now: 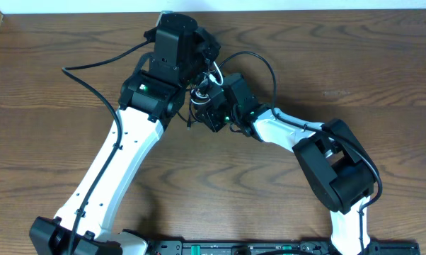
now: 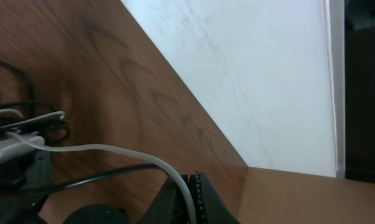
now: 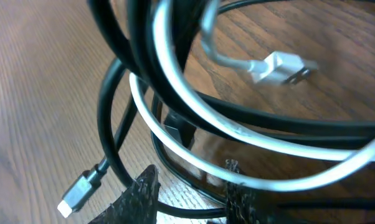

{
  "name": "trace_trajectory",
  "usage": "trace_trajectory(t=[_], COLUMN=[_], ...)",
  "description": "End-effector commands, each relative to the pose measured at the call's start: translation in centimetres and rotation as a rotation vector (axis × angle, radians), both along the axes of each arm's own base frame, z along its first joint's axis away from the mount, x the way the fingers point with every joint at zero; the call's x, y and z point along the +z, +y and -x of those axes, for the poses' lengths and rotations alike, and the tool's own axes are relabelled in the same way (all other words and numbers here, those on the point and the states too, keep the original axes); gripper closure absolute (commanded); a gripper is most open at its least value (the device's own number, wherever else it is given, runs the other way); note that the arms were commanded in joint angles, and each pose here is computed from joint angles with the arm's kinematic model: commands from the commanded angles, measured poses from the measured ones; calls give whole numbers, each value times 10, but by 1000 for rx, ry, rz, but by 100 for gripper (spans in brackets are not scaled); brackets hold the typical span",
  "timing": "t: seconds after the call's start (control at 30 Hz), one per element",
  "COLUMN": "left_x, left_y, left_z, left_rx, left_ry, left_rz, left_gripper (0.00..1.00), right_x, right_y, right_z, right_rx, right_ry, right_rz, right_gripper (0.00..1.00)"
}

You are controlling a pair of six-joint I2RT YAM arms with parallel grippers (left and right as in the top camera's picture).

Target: Untangle cables

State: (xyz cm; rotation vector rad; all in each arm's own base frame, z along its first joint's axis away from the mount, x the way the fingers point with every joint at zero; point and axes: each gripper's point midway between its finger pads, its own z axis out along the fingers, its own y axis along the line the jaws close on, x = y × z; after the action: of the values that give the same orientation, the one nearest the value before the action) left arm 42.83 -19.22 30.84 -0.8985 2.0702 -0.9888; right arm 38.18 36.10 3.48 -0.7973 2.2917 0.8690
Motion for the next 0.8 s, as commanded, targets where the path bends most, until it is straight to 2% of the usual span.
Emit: trace_trajectory(t=[0.0,0.23,0.43,0.77], left_x=[15,16,19,20], left_y=[5,4,3,3], left_z=[3,3,1,1], left_rx=[13,13,12,15], left_ry=[-30,-34,-48,-48], left_rz=[13,16,22,29], left_gripper=[93,92,93,92], right_x=[9,24,26,7], right_y=[-3,-1,6,15], right_z=[0,10,18,-1], right_rx=[14,120,204,61], right_ry=[31,84,27,-127], right_rz=[-47,-160,-161,9], right_gripper=[70,65,63,57])
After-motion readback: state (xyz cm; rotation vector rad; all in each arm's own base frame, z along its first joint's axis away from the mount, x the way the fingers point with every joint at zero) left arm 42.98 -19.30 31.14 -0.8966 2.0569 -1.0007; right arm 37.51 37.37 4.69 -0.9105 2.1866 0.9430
